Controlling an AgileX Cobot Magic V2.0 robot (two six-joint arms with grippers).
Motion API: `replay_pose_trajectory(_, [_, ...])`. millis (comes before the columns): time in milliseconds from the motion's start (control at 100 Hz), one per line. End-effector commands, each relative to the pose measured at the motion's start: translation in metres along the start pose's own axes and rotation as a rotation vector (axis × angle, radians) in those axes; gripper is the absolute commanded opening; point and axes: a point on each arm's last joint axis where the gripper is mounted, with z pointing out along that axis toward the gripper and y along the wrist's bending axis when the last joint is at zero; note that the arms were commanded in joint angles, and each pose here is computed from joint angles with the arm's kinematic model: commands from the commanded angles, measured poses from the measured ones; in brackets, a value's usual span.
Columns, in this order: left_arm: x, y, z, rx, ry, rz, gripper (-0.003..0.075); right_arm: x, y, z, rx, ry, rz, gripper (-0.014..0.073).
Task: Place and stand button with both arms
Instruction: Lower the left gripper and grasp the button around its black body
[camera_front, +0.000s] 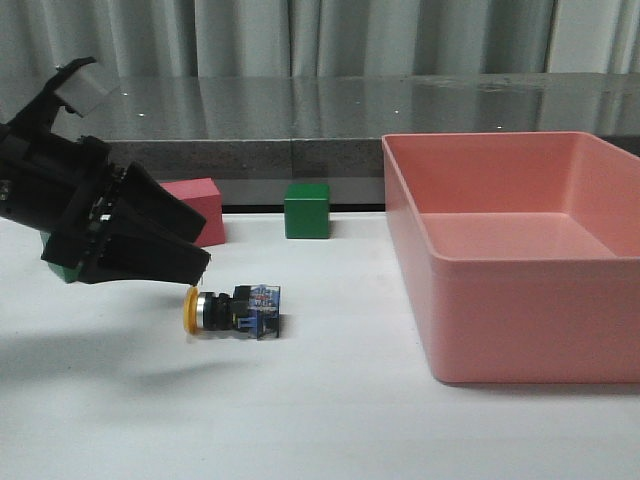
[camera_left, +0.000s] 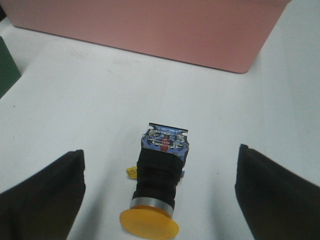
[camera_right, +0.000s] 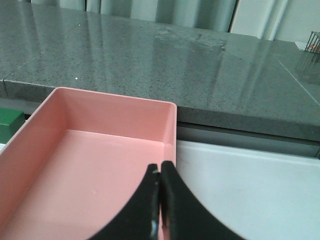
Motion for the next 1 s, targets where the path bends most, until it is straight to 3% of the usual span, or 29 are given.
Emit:
replay_pose_trajectory(0, [-0.026,0.000,-0.008,-0.005,-0.104,0.039,0.0575,-0.015,-0.005,-0.002,0.045,-0.097,0.009,-0.0057])
replay_pose_trajectory(260, [-0.015,0.007,-0.004,-0.047,-0.054,0.021,0.0575,-0.015,-0.005,-0.002,0.045,-0.097,0.009,-0.0057])
replay_pose_trajectory(990, [0.023,0.008,0.033,0.021,-0.079,0.075,0.0564,-0.015,-0.005,-0.002,0.045,-0.097,0.009,-0.0057])
